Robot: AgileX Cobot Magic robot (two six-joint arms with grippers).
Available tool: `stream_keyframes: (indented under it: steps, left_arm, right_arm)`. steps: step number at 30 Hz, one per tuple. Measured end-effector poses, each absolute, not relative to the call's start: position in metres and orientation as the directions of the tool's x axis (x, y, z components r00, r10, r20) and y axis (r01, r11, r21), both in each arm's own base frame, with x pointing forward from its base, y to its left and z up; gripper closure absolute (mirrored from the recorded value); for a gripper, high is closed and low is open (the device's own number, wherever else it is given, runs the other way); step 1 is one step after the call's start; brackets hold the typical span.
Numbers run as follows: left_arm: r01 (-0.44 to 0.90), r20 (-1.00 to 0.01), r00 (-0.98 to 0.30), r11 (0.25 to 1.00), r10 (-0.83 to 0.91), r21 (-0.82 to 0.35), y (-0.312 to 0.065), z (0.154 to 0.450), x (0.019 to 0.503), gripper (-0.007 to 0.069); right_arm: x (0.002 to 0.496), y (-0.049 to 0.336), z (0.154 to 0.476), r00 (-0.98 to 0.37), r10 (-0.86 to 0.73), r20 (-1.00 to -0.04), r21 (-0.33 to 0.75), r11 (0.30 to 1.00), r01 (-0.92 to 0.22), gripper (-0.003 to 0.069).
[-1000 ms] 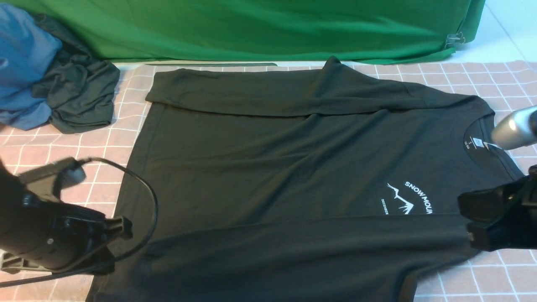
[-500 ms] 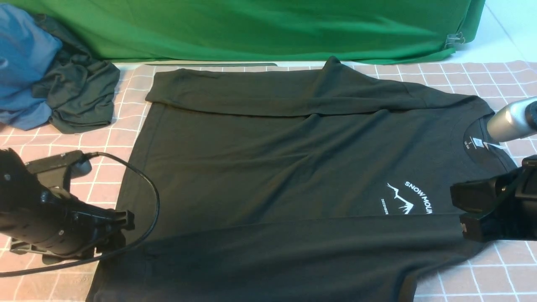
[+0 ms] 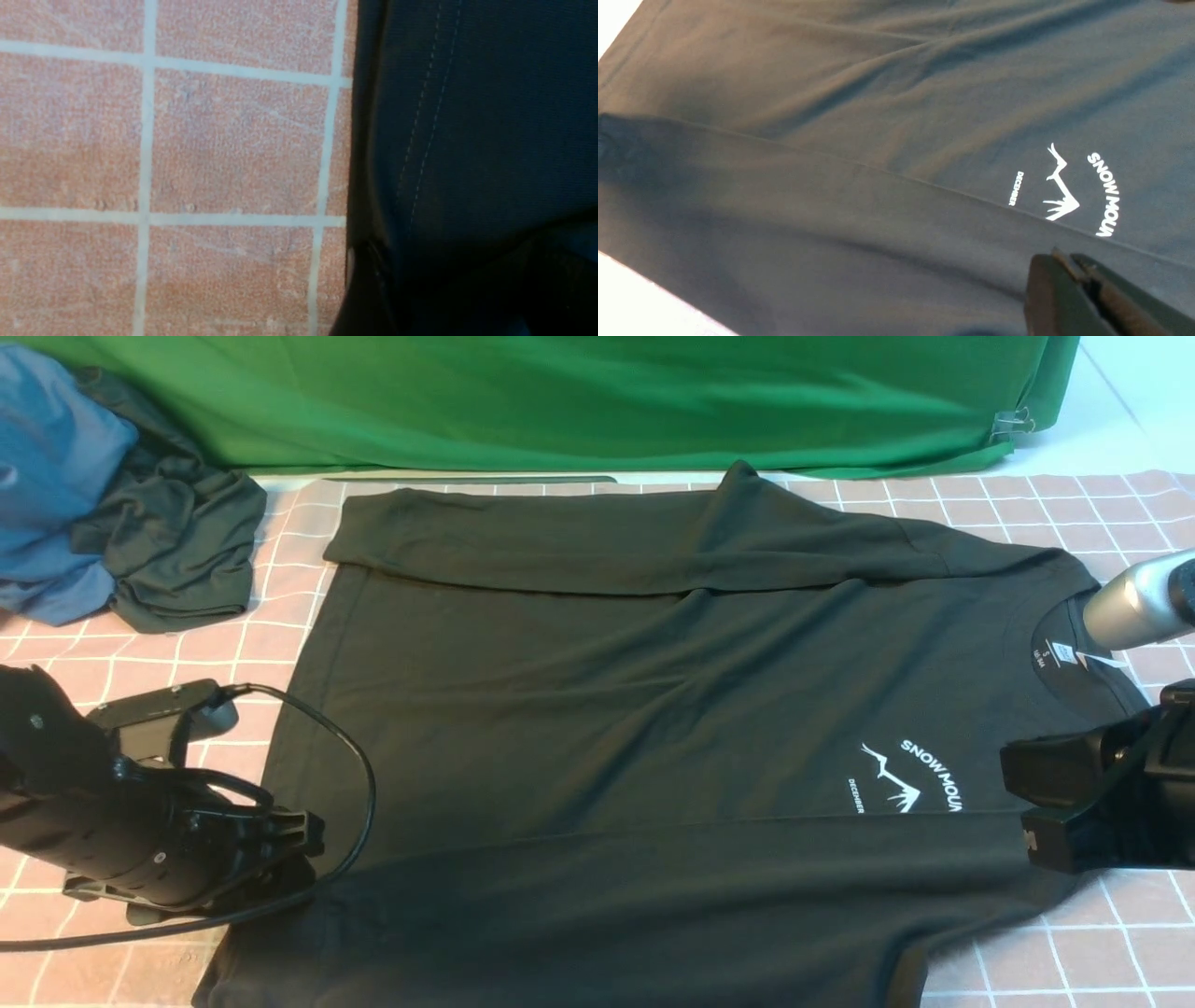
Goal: Fold a long-sleeved shirt over a pink coffee tablecloth.
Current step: 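Grasp the left edge of the dark T-shirt lying flat on the table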
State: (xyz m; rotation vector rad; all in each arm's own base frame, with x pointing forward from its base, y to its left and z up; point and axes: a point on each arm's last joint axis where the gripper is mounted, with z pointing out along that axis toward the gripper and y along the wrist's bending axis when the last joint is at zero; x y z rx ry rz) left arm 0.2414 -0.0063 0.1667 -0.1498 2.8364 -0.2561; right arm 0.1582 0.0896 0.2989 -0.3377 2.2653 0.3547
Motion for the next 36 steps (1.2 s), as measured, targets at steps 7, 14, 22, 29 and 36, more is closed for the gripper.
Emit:
stream_keyframes:
  steps: [7, 14, 22, 29, 36]
  left_arm:
    - [-0.023, -0.252, -0.965, 0.984, -0.067, -0.176, -0.007, 0.166, 0.238, 0.0344]
    - [-0.020, -0.259, -0.964, 0.987, -0.061, -0.157, -0.005, 0.177, 0.239, 0.0522]
    - [-0.067, -0.258, -0.961, 0.991, -0.095, -0.115, -0.001, 0.193, 0.240, 0.0389]
    - [-0.085, -0.257, -0.961, 0.991, -0.108, -0.099, 0.001, 0.192, 0.239, 0.0162]
    - [-0.026, -0.264, -0.962, 0.987, -0.068, -0.161, -0.006, 0.191, 0.242, 0.0147]
  right_arm:
    - [0.158, 0.090, 0.299, -0.642, -0.126, -0.757, 0.145, 0.925, -0.352, 0.0606]
    - [0.158, 0.090, 0.299, -0.641, -0.125, -0.757, 0.145, 0.925, -0.352, 0.0600]
    - [0.159, 0.090, 0.299, -0.639, -0.124, -0.759, 0.146, 0.924, -0.353, 0.0590]
    - [0.159, 0.090, 0.300, -0.638, -0.124, -0.760, 0.146, 0.924, -0.353, 0.0589]
    - [0.159, 0.090, 0.300, -0.633, -0.121, -0.765, 0.147, 0.923, -0.355, 0.0589]
